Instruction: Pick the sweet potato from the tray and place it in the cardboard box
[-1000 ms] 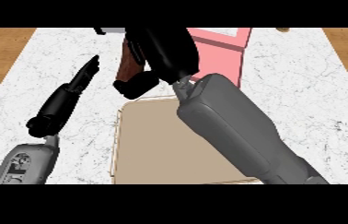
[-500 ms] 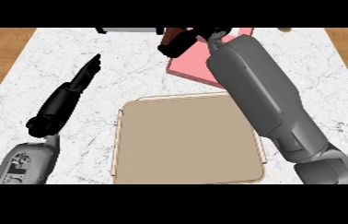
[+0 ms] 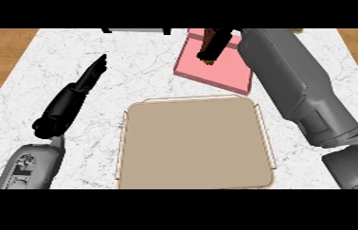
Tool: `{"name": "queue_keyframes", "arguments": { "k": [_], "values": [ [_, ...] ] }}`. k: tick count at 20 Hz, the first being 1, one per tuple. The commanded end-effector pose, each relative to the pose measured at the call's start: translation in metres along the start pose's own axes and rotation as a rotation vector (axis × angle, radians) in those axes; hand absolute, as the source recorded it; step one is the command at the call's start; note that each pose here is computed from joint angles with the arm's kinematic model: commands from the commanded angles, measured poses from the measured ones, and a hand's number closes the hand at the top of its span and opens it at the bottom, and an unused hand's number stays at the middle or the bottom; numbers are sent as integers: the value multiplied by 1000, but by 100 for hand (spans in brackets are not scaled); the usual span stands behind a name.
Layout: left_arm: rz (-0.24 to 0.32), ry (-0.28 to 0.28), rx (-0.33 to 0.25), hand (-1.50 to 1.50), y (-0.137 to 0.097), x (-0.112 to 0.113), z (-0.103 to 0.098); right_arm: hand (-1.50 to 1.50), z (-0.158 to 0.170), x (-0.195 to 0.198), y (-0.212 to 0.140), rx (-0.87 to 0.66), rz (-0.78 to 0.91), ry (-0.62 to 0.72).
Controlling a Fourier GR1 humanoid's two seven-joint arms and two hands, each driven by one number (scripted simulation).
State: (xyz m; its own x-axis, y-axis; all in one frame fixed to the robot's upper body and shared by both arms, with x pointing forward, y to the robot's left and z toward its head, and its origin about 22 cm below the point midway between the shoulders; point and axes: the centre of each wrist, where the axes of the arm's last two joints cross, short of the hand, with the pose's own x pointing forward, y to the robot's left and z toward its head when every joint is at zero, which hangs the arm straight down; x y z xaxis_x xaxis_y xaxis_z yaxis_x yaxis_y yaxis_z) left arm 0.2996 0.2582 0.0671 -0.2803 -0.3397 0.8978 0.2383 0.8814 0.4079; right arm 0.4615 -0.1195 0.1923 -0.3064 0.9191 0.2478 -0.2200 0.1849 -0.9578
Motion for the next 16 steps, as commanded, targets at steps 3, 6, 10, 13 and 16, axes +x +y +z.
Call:
{"name": "queue_keyframes", "arguments": {
  "k": [3,6,10,13,16],
  "values": [
    [16,-1,-13,0,-7,-5,-4,-150,2,-48,-7,196,18,33],
    [4,3,0,0,-6,0,-2,-150,0,-52,16,273,-20,-78],
    [4,17,-21,0,1,6,-3,-150,6,-69,16,124,-154,-228],
    [6,-12,-4,0,1,5,-3,-150,5,-65,0,-73,-455,-310],
    [19,15,2,0,-7,-2,1,-150,2,-61,-10,-152,-836,-329]
  ]
}}
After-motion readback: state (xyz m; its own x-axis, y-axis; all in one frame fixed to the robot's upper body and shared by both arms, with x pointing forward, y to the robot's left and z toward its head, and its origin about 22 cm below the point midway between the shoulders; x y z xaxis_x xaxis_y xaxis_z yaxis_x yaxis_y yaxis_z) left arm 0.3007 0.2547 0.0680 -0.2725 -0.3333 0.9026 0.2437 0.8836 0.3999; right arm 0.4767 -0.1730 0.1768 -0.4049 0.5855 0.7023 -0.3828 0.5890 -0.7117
